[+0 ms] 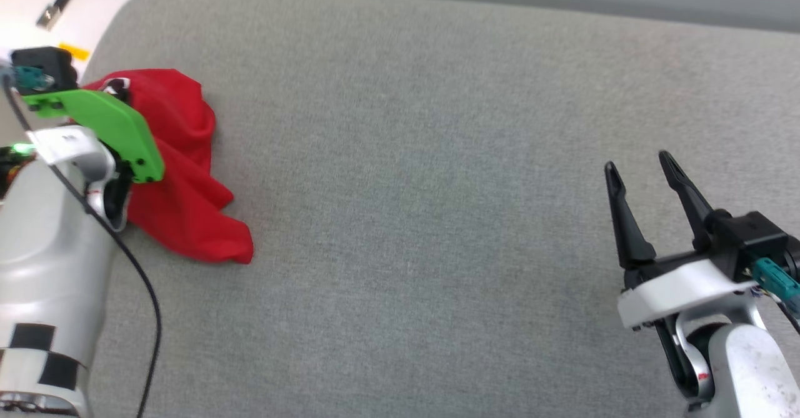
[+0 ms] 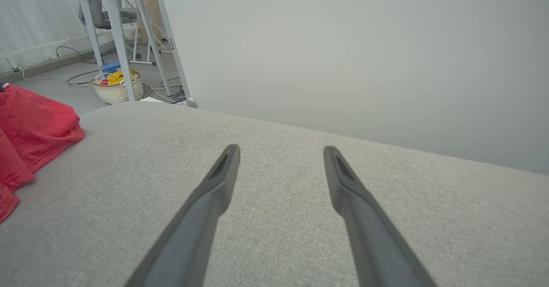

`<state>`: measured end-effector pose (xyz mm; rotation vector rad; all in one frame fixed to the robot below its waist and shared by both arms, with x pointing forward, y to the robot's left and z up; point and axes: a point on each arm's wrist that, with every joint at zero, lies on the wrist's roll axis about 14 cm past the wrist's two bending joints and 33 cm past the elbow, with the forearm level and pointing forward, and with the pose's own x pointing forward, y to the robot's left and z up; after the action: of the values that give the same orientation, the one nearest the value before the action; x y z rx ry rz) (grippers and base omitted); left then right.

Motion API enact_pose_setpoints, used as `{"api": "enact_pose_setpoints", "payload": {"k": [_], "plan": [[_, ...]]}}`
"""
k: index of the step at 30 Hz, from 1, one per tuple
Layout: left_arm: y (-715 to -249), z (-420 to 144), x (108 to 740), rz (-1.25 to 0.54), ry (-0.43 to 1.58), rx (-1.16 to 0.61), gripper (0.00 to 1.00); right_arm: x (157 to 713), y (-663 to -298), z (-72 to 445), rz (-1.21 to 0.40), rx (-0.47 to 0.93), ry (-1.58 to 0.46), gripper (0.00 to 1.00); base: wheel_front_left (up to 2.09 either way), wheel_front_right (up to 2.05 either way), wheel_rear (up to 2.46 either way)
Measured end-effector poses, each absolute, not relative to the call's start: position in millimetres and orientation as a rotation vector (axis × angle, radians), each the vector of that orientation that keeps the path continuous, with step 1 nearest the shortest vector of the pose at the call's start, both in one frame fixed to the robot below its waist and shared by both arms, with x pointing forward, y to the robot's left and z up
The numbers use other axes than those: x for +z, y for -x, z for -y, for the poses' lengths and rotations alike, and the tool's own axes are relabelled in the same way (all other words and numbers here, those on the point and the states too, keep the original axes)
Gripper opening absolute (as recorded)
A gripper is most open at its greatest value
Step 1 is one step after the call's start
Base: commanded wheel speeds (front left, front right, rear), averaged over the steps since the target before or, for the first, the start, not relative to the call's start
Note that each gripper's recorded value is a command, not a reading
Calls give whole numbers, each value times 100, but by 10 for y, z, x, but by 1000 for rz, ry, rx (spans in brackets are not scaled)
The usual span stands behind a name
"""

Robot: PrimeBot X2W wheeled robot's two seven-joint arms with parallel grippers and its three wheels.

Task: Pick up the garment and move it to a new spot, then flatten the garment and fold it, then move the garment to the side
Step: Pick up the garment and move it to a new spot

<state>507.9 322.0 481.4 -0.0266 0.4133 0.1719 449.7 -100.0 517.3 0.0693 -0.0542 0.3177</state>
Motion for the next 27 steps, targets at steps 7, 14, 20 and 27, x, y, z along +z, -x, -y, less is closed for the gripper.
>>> {"api": "enact_pose_setpoints", "payload": {"k": [7,14,20,27], "plan": [[-5099,-2316,5066,-302,39,-61,0,5357,-4186,1333,82,215,-54,100,0,0,0],[-4872,-950,4897,-318,65,-388,0,5445,-3869,1792,88,79,-37,100,0,0,0],[-4435,70,4742,-358,59,-660,0,5552,-3604,2141,109,-31,-24,100,0,0,0],[-3686,997,4628,-408,103,-967,0,5568,-3422,2414,111,-119,-28,100,0,0,0]]}}
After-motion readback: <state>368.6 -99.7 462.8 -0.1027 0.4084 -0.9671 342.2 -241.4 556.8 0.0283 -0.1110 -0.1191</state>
